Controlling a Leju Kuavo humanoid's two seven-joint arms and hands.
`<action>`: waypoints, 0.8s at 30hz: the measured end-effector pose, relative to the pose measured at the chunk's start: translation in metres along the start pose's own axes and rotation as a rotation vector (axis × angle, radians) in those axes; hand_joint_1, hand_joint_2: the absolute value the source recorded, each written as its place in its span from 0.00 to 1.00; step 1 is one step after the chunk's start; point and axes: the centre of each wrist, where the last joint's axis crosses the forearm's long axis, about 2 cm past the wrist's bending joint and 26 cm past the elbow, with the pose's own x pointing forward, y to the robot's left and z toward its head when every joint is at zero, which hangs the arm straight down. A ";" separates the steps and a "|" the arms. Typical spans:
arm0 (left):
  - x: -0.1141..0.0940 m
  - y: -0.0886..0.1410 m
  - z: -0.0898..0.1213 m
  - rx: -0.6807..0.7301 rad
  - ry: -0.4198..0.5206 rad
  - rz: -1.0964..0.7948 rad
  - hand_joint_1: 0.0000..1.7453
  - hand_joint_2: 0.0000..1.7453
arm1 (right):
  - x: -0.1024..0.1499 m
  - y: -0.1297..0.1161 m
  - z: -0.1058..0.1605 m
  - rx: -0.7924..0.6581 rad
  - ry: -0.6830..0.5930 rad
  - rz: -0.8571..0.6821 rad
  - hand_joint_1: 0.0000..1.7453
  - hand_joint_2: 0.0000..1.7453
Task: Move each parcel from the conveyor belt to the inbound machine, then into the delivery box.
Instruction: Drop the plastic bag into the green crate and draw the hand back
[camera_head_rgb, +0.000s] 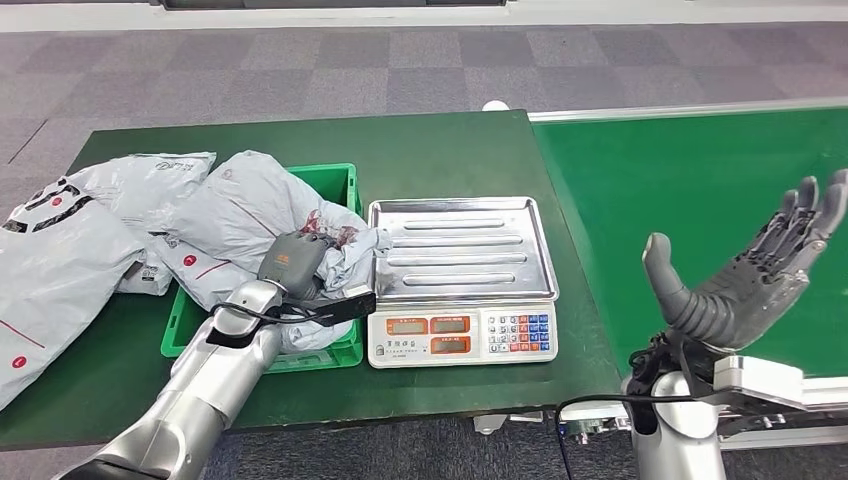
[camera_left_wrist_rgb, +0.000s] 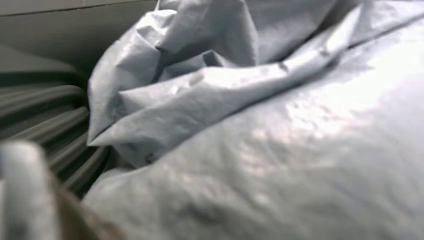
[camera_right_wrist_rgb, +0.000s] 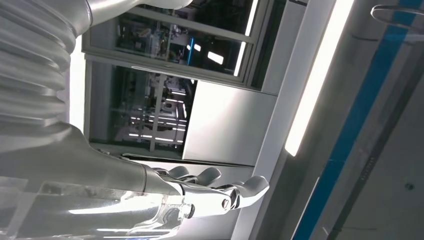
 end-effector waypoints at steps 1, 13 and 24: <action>-0.001 0.000 -0.001 -0.010 0.002 -0.003 1.00 1.00 | 0.000 0.000 0.000 0.001 0.001 0.001 0.00 1.00; -0.006 -0.002 -0.003 -0.060 0.119 -0.004 0.00 1.00 | 0.000 -0.001 0.001 0.016 -0.010 0.025 0.00 1.00; -0.008 -0.003 0.016 0.431 0.135 0.354 0.00 0.00 | 0.001 0.000 0.003 0.014 -0.004 0.027 0.00 1.00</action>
